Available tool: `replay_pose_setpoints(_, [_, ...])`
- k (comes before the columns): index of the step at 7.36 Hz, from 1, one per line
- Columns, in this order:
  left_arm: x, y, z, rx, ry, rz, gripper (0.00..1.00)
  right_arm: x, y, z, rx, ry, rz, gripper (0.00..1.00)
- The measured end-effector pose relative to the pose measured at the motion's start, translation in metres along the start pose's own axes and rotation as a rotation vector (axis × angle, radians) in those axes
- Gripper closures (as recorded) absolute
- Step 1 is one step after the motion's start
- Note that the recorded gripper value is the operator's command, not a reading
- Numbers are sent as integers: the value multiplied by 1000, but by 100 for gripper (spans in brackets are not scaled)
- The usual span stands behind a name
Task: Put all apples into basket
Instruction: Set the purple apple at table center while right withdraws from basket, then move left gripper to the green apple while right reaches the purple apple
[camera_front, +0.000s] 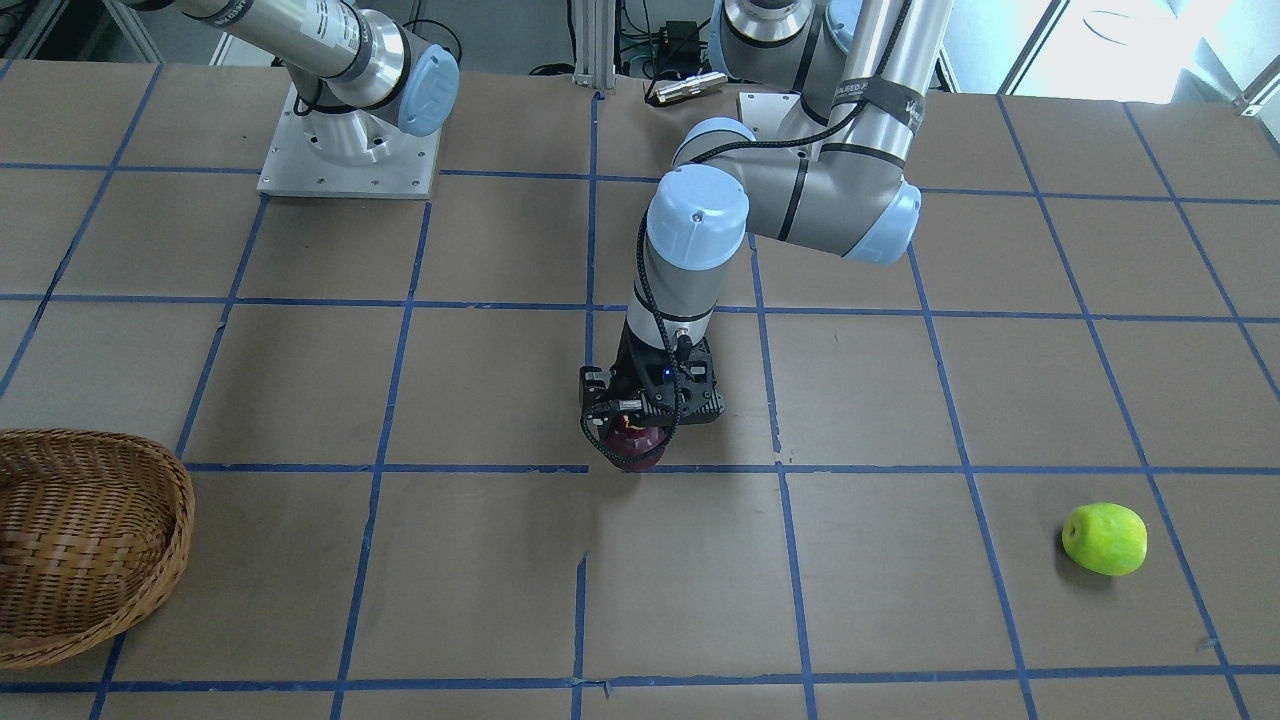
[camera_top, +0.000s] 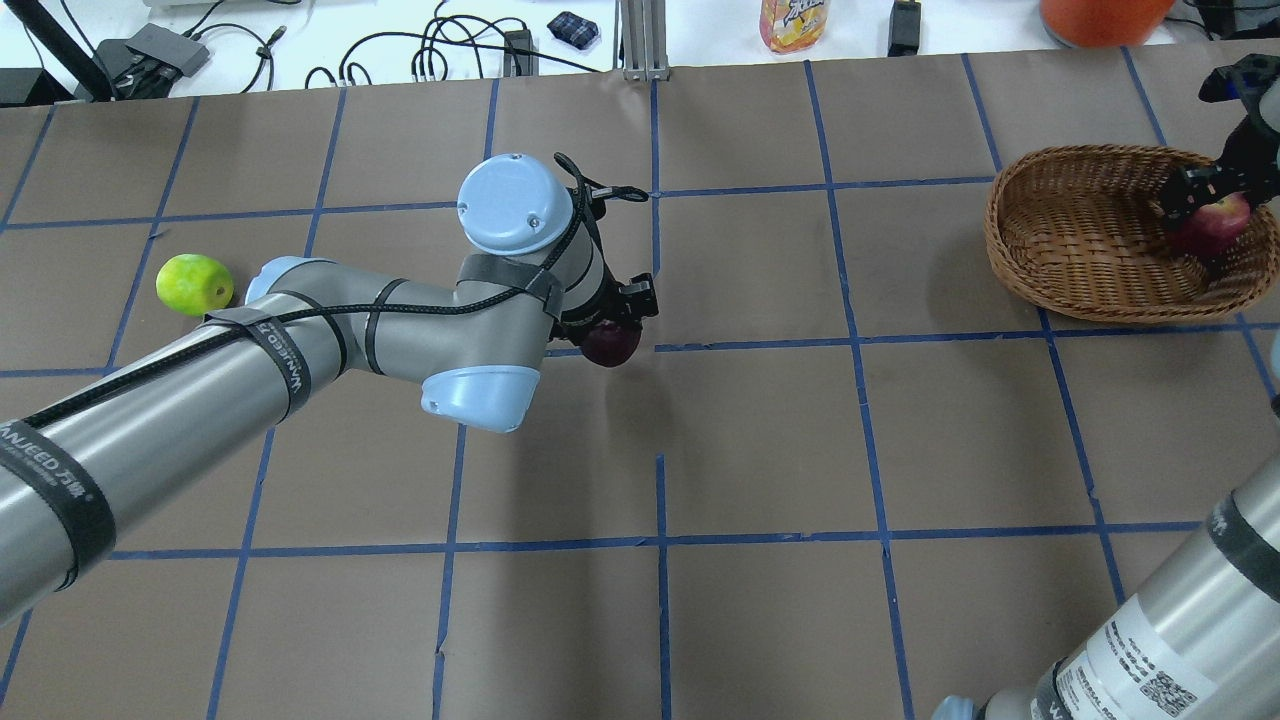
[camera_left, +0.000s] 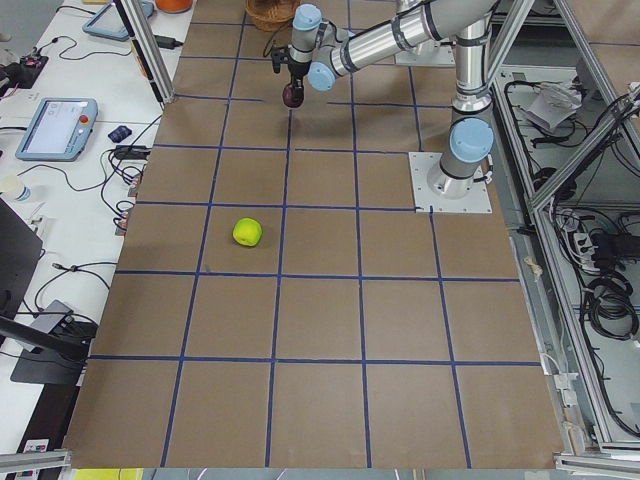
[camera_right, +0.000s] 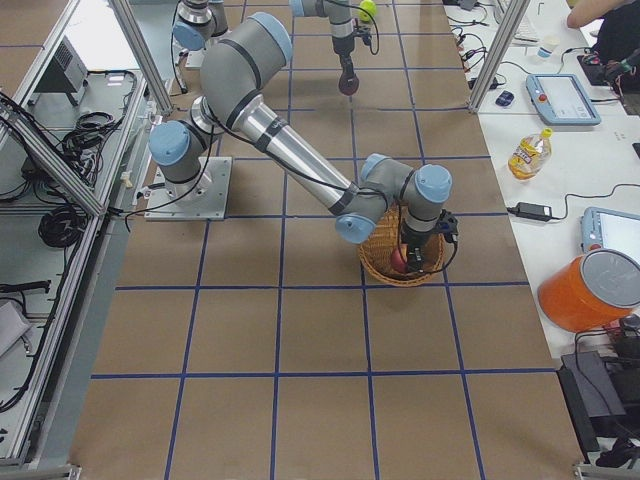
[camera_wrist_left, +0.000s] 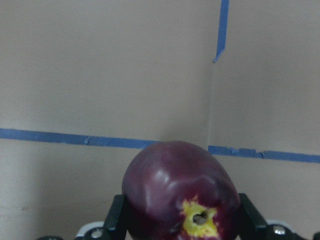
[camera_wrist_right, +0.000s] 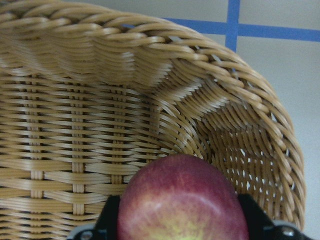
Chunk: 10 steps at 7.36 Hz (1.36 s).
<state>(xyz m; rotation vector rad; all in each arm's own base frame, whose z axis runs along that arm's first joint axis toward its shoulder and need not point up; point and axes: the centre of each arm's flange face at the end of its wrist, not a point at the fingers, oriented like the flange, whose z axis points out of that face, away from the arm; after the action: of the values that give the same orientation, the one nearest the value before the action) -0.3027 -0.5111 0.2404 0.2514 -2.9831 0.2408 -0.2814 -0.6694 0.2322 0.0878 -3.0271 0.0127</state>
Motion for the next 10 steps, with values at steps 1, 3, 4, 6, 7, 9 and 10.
replay_pose_setpoints(1, [3, -1, 6, -4, 9, -5, 78, 1, 1, 0, -4, -1, -3, 0])
replay_pose_setpoints(3, [11, -2, 21, -16, 60, -13, 1, -3, 8, -23, -37, -24, -5, 0])
replay_pose_setpoints(4, [13, -1, 30, -31, 70, -27, 0, -13, 13, -47, -60, -45, -1, 0])
replay_pose_setpoints(6, [8, -11, 19, 12, 47, 26, 0, -70, 15, -98, -102, -77, 18, 0])
replay_pose_setpoints(7, [-12, -31, -7, 58, -24, 128, 0, -121, 12, -126, -123, -82, 46, 0])
replay_pose_setpoints(9, [-109, -100, -84, -19, -143, 168, 0, -241, 9, -170, -134, -66, 101, 0])
replay_pose_setpoints(10, [-177, -129, -116, -84, -165, 208, 0, -300, 10, -183, -128, -54, 134, 0])
